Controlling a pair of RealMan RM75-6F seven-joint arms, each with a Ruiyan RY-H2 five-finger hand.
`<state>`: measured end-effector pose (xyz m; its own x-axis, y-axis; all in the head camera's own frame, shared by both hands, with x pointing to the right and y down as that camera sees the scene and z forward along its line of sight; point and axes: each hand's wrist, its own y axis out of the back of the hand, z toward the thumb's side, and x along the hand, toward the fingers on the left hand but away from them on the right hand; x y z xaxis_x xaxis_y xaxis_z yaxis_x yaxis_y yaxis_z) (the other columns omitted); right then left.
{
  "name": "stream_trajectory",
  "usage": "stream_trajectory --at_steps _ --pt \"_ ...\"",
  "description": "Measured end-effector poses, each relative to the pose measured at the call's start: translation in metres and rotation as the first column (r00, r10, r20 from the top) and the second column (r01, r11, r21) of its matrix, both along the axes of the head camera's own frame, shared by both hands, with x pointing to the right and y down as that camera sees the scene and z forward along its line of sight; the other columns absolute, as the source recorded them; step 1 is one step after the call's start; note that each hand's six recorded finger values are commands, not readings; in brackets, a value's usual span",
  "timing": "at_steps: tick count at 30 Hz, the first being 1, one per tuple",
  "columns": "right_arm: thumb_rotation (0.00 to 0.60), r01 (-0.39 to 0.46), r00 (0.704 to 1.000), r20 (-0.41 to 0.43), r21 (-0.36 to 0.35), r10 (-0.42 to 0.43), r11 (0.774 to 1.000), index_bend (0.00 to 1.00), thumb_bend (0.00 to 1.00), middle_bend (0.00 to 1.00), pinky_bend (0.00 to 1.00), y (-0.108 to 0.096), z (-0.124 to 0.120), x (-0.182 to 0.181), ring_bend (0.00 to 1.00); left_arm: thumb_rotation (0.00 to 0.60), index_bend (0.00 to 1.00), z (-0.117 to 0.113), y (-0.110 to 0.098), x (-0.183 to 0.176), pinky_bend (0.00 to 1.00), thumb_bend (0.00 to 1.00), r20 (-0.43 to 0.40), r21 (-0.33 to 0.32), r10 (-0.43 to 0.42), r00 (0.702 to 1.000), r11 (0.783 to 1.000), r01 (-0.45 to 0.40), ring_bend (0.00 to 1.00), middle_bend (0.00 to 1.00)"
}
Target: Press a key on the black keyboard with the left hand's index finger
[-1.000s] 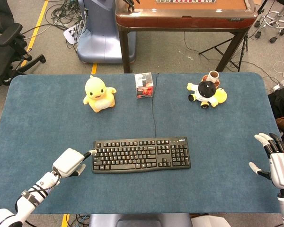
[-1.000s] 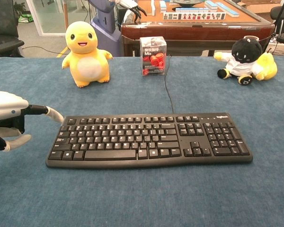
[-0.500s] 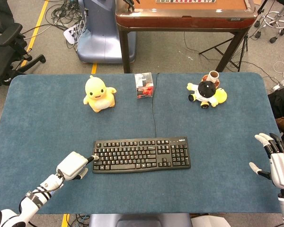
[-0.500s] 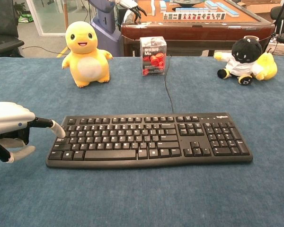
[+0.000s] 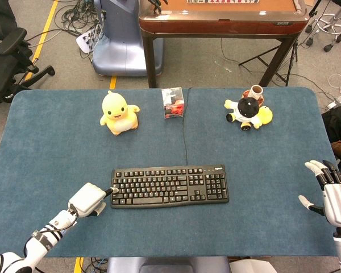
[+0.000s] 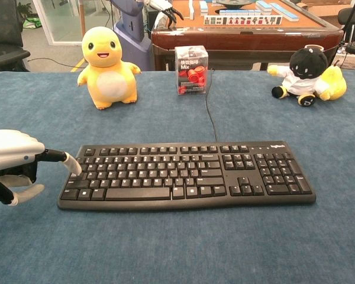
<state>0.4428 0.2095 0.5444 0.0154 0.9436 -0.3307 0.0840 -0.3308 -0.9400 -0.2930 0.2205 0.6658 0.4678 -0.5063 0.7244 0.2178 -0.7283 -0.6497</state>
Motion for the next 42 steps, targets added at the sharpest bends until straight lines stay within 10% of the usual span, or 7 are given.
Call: stream_trajectory --at_steps 42 --pt "0.6 0.001 1.0 -0.005 -0.011 -0.001 1.0 0.23 0.02 0.22 0.34 0.0 0.002 -0.001 0.12 0.6 0.25 0.008 0.017 -0.003 1.0 0.5 0.02 -0.039 -0.005 1.0 0.999 0.006 0.95 1.0"
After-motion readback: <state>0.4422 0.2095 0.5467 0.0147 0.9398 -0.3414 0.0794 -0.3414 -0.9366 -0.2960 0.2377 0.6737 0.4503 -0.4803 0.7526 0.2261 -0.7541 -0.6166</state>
